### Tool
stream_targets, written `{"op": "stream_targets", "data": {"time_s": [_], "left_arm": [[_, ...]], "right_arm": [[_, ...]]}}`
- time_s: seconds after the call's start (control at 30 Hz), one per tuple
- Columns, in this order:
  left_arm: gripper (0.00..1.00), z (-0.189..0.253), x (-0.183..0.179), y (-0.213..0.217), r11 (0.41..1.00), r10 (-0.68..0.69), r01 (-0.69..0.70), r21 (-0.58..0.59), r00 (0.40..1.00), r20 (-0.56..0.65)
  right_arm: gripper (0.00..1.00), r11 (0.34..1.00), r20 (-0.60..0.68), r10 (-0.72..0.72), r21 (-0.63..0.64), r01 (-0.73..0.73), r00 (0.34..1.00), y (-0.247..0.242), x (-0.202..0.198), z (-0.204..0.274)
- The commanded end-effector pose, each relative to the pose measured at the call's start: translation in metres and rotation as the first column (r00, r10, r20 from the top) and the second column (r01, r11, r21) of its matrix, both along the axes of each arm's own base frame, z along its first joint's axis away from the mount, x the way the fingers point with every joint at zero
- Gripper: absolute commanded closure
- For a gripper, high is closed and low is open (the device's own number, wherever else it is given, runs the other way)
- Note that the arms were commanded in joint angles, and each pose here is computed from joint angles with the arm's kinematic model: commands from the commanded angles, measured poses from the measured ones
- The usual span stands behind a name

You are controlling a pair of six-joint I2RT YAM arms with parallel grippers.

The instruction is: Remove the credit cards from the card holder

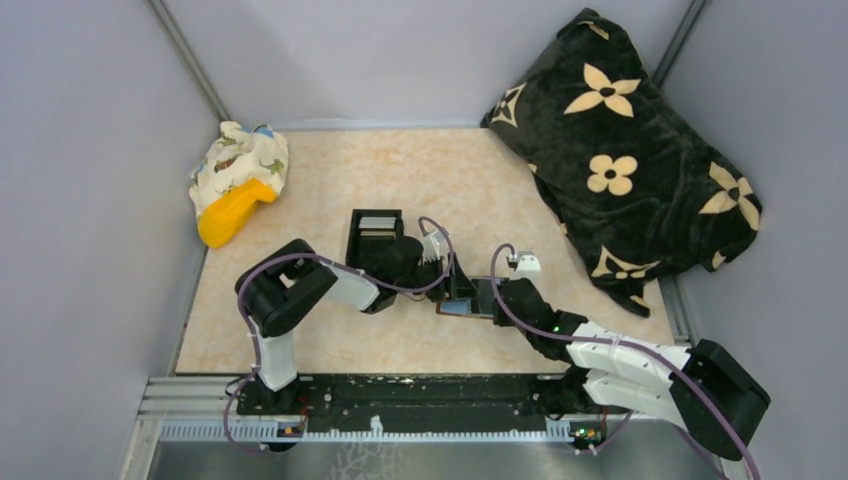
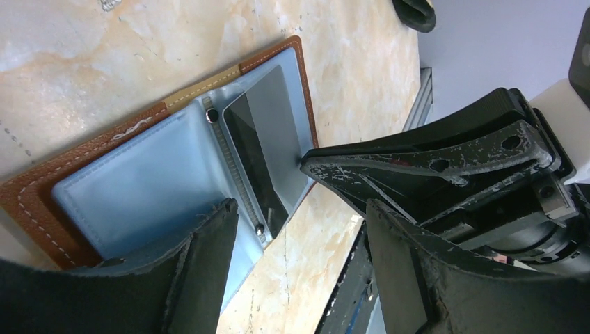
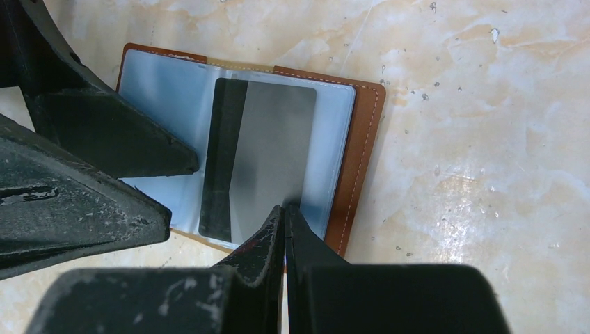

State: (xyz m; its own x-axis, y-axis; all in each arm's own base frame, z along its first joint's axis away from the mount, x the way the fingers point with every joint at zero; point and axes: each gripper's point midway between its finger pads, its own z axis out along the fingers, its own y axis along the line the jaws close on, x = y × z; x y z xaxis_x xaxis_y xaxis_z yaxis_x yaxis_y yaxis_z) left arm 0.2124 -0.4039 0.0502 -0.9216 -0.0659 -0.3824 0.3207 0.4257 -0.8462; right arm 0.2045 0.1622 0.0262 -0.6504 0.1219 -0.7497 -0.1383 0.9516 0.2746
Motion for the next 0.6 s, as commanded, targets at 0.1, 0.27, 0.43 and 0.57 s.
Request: {"op": "stream_targets", "data": {"time_s": [0.1,0.27,0.43,0.57], "left_arm": [[0.25,-0.022,0.014,0.010,0.990,0.048,-0.053,0.129,0.998,0.043],[0.25,-0.022,0.012,0.000,0.994,0.032,-0.034,0.101,0.999,0.027],[0.25,-0.026,0.009,-0.008,0.996,0.025,-0.026,0.086,1.000,0.010],[0.27,-0.028,0.005,-0.008,0.999,0.046,-0.045,0.024,0.999,-0.023]], "right_arm": [[1.00,1.000,-0.010,-0.005,0.013,0.005,1.000,-0.001,0.000,0.001],[1.00,1.000,-0.009,0.006,0.013,-0.006,1.000,0.000,-0.001,0.002],[1.00,1.000,-0.008,0.012,0.013,-0.012,1.000,0.001,-0.001,0.002],[1.00,1.000,-0.008,0.013,0.015,-0.013,1.000,0.001,-0.001,0.002]]}}
